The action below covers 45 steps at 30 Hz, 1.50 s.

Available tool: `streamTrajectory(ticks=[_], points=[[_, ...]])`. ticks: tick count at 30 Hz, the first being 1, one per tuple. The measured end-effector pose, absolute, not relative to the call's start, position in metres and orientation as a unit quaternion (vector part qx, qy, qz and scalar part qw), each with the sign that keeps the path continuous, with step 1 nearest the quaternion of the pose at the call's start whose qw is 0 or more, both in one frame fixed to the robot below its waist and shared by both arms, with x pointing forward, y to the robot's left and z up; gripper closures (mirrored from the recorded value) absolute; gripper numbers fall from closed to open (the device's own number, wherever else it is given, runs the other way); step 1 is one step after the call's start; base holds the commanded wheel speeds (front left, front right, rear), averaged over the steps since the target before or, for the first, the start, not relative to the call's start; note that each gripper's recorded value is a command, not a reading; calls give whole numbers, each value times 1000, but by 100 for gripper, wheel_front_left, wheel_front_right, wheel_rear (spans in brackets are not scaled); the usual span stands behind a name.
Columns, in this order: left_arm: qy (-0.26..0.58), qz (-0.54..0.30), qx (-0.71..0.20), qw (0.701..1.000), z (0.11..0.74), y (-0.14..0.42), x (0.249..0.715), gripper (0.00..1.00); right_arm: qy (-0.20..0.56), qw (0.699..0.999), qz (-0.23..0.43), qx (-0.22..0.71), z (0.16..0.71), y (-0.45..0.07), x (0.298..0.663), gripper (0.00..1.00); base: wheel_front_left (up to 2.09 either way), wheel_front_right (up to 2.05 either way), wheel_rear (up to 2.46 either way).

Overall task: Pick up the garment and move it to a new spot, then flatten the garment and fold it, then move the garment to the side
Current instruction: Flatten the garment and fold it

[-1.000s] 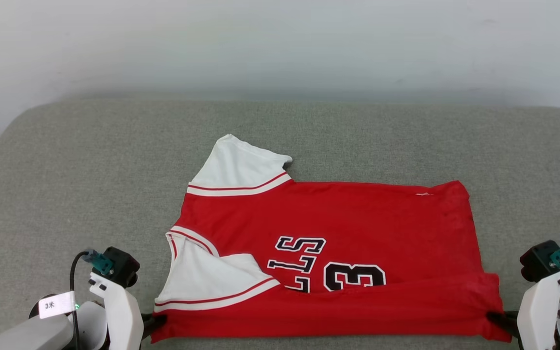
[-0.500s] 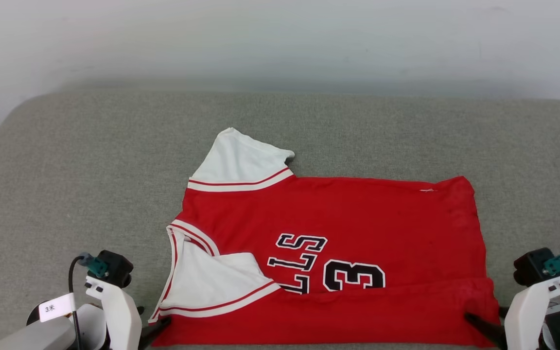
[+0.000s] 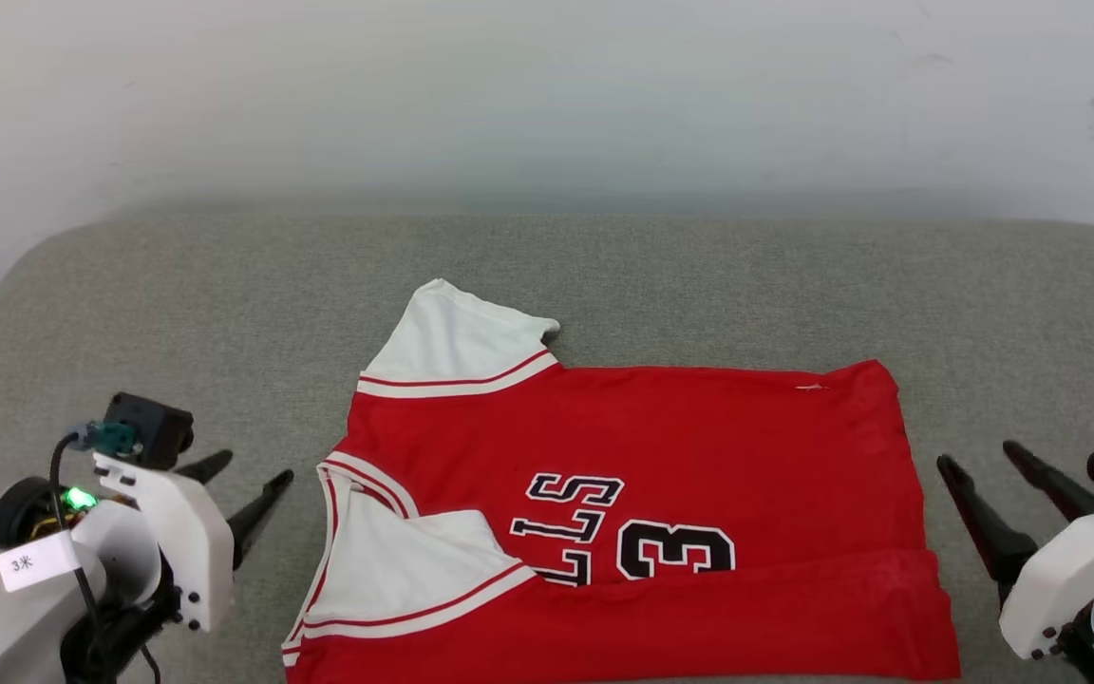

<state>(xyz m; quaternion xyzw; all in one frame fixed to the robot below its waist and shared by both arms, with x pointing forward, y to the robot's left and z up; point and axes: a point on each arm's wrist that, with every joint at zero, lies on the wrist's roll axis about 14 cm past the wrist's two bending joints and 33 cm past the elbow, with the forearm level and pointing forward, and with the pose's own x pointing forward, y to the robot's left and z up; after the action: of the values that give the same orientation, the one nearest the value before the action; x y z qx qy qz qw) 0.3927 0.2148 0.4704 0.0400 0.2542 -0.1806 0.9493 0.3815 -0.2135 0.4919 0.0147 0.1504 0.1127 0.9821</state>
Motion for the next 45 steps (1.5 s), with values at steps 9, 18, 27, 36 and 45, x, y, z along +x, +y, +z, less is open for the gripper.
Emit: streamTrajectory(ticks=[9,18,27,36,45], points=[[166,-188,59,966,520,194,464,0,15,998,61,5,533,-220,390,0,0,0,0],[227,-225,75,945,515,167,535,0,-9,999,31,15,527,-218,398,0,0,0,0],[375,-234,88,893,466,155,582,0,17,1000,11,7,504,-224,413,0,0,0,0],[457,-243,100,850,414,144,606,0,54,999,-1,-3,472,-232,426,0,0,0,0],[491,-246,124,827,372,141,615,0,83,996,-10,-6,449,-238,431,0,0,0,0]])
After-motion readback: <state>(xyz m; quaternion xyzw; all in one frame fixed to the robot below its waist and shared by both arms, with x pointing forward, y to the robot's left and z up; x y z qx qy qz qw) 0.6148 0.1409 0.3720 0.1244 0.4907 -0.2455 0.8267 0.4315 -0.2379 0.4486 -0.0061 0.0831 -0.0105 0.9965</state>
